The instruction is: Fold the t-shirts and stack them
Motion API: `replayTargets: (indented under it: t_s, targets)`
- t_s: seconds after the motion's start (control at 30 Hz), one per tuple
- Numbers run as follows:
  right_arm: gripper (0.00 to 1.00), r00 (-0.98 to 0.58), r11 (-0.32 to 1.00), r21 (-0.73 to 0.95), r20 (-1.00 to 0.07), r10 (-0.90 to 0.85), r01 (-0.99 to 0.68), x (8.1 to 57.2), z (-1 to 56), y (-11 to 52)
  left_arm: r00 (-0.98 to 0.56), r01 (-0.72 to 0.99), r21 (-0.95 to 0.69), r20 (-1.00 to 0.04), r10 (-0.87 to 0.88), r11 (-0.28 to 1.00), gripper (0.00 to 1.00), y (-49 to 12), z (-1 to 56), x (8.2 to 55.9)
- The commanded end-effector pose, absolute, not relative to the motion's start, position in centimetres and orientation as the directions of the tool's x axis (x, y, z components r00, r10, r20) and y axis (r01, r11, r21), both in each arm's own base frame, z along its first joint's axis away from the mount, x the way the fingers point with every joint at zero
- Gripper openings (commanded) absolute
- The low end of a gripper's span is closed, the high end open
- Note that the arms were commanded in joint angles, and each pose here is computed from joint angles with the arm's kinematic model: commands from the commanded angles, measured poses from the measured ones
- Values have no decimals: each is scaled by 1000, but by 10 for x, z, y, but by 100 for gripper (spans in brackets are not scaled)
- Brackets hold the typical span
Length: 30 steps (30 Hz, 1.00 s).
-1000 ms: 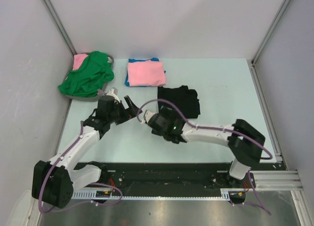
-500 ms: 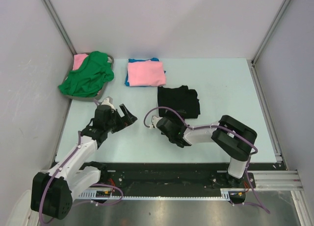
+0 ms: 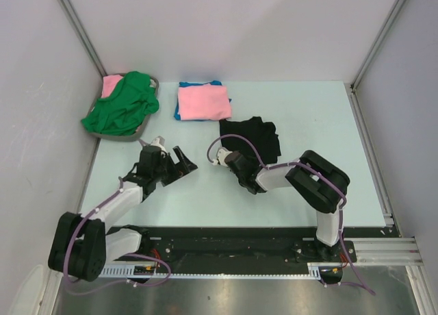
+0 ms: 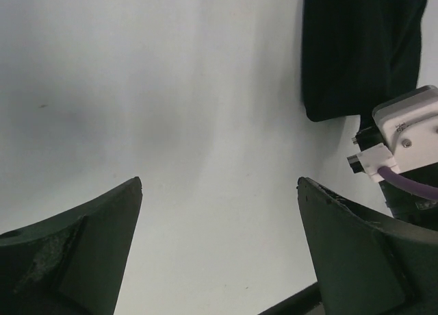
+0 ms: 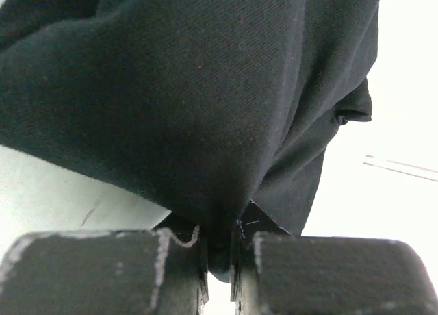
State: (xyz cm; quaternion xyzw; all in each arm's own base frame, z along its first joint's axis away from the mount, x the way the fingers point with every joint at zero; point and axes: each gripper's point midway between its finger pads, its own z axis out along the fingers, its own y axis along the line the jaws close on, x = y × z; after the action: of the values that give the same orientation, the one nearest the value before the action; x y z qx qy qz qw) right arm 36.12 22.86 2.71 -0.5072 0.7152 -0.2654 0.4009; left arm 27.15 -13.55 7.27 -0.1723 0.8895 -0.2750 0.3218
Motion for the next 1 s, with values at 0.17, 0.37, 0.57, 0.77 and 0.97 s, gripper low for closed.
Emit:
replayTargets:
  t_s: [0.17, 0.37, 0.57, 0.77, 0.97]
  targets:
    - [0, -189, 422, -703, -387, -902, -573, 316, 40, 234, -814, -68, -847, -259, -521, 527, 100, -194, 63, 262]
    - [0, -180, 429, -689, -405, -896, -584, 283, 55, 235, -835, -46, -900, -203, -512, 432, 100, -227, 68, 257]
    - [0, -177, 422, -688, -401, -899, -590, 267, 54, 231, -868, -89, -935, -96, -487, 343, 100, -260, 68, 251]
    - [0, -176, 427, -683, -408, -896, -592, 262, 54, 228, -853, -126, -958, -29, -521, 259, 100, -262, 69, 249]
    - [0, -162, 427, -683, -418, -894, -593, 258, 58, 231, -862, -142, -966, 14, -506, 216, 100, -276, 68, 246]
